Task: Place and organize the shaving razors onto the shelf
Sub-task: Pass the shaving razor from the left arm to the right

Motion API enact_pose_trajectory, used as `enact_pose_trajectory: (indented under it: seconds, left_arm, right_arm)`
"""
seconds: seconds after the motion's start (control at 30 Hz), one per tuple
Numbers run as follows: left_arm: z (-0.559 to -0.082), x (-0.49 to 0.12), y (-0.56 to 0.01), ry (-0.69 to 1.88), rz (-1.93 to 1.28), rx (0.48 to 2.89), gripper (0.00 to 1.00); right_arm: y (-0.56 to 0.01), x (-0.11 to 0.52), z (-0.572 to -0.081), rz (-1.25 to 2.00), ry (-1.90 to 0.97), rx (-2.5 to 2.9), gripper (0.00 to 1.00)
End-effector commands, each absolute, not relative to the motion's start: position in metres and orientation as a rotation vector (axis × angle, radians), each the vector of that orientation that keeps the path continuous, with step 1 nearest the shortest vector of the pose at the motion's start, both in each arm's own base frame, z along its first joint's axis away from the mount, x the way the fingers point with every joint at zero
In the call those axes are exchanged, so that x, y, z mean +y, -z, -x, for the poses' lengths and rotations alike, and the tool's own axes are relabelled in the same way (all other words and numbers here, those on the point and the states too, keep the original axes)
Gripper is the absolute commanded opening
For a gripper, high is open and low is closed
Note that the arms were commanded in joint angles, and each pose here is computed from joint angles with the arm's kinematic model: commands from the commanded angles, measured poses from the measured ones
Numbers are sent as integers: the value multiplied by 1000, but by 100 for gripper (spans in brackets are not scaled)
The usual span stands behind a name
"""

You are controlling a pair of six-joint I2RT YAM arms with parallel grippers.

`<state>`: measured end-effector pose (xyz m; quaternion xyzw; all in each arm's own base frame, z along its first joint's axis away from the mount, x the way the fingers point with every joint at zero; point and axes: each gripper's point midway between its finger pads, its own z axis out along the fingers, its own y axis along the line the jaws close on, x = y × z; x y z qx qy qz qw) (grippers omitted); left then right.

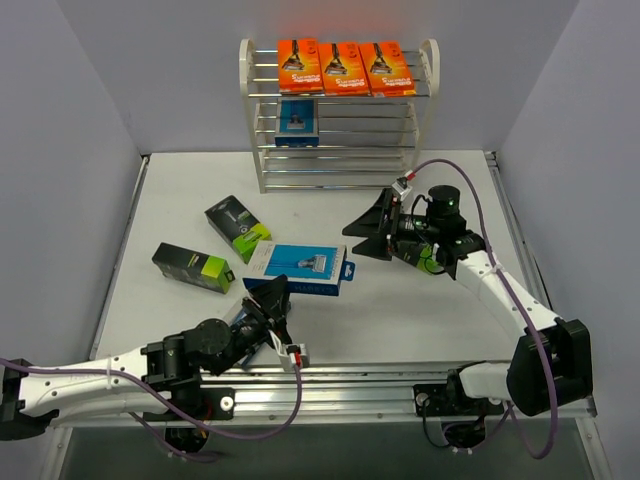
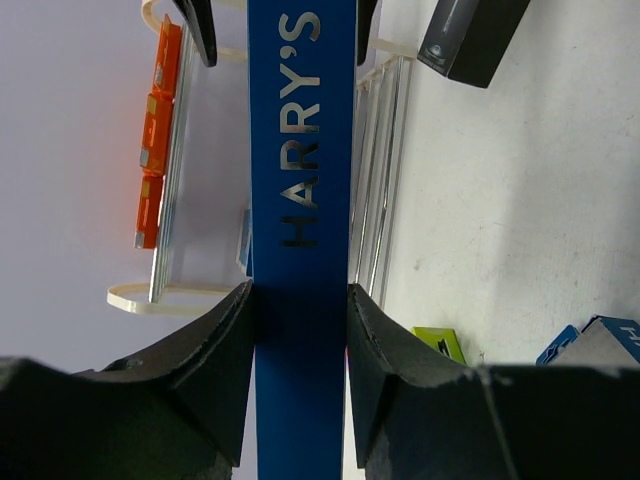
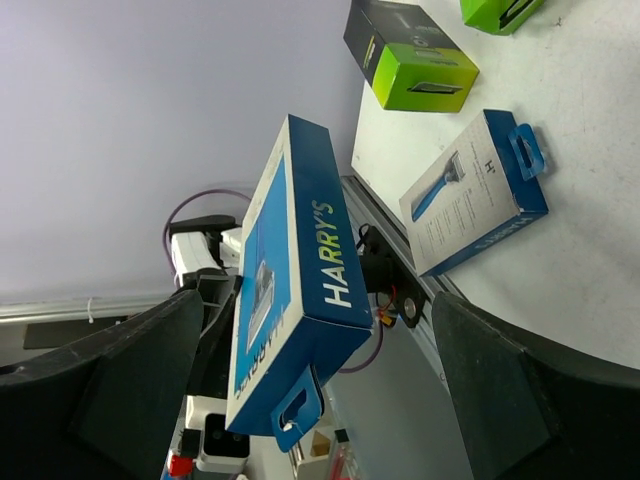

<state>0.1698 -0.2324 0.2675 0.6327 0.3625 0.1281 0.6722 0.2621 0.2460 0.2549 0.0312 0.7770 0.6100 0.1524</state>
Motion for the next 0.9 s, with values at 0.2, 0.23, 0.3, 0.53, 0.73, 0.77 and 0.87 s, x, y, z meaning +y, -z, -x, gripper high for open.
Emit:
enact_pose_trajectory:
  seconds: [0.2,0.23,0.3,0.53,0.73,0.77,0.87]
  left_arm:
    - [-168,-238,-304,-291,-1298,728,2]
    - [-168,-237,-306,-299,-1290,725,2]
    - [-168,-239,-305,-301,-1295,720,2]
    - [-166,-242,-299,-293,-1314,713,2]
    - [-166,-240,-295,-303,-1323,713,2]
    - [-166,-239,-294,-303,-1324,716,2]
    - [-166,-239,-293,-299,-1322,717,2]
  right_arm:
    - [-269,250,-249,4,-1843,2158,90]
    - [-269,252,-246,19,-1853,2158,89]
    - [-271,255,-241,47,-1862,2153,88]
    - [-279,261,-230,106,-1912,2127,70]
    - [-280,265,-222,140,-1937,2124,53]
    - [-281,265,-222,143,-1940,2119,48]
    - [-284,265,-222,150,-1949,2099,40]
